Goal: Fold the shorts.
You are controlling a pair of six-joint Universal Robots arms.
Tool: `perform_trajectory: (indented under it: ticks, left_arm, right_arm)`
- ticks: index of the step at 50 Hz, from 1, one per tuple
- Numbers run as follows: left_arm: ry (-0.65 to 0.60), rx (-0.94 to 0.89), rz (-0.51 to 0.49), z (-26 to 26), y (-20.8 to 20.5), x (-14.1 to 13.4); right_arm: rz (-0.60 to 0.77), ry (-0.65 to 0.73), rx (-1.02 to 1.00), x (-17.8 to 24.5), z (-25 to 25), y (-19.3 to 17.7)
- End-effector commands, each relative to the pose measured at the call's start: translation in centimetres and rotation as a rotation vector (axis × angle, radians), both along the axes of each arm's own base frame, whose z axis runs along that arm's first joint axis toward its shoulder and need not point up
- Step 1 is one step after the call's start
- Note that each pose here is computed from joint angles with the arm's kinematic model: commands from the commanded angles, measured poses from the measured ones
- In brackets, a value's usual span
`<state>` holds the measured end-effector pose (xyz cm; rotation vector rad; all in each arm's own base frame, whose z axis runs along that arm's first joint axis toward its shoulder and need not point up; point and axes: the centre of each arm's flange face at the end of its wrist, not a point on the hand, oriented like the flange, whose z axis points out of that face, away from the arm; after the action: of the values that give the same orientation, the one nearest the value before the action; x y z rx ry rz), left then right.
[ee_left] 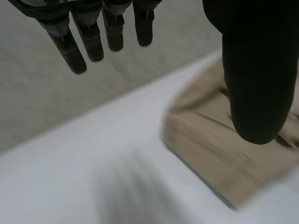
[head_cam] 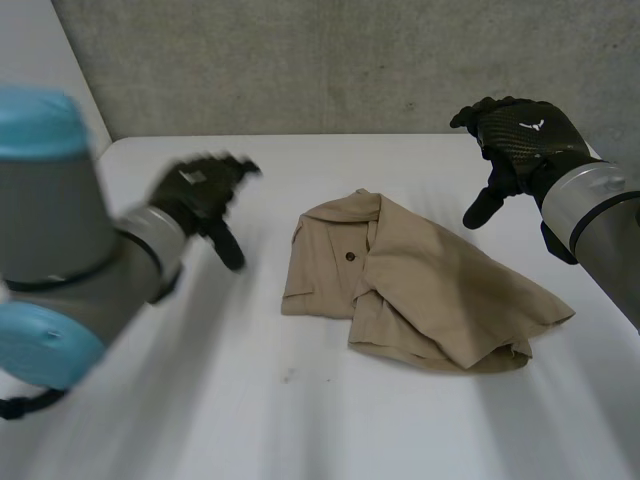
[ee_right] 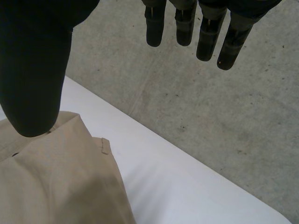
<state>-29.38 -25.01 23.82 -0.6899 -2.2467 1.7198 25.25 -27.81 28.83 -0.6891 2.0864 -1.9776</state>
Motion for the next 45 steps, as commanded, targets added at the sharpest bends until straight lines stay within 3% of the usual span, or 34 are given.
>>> perform_trajectory:
  ticks: [1, 10, 22, 45]
  left_arm:
    - [-0.074, 0.115, -0.131, -7.2, 2.0, -4.5]
    - [-0.081, 0.071, -0.143, -10.8, -0.3, -6.4]
    - [-0.232, -0.032, -0.207, -13.3, -1.7, -7.7]
    - [-0.16, -0.159, -0.178, -12.7, -4.4, -8.8]
  right_arm:
    - [0.001, 0.002, 0.002, 0.0, -0.1, 0.0]
    - [0.01, 0.033, -0.006, 0.2, -0.3, 0.3]
    - [0.022, 0.112, -0.02, 0.2, -1.0, 0.6]
    - [0.024, 0.123, 0.006, 0.4, -2.2, 0.2]
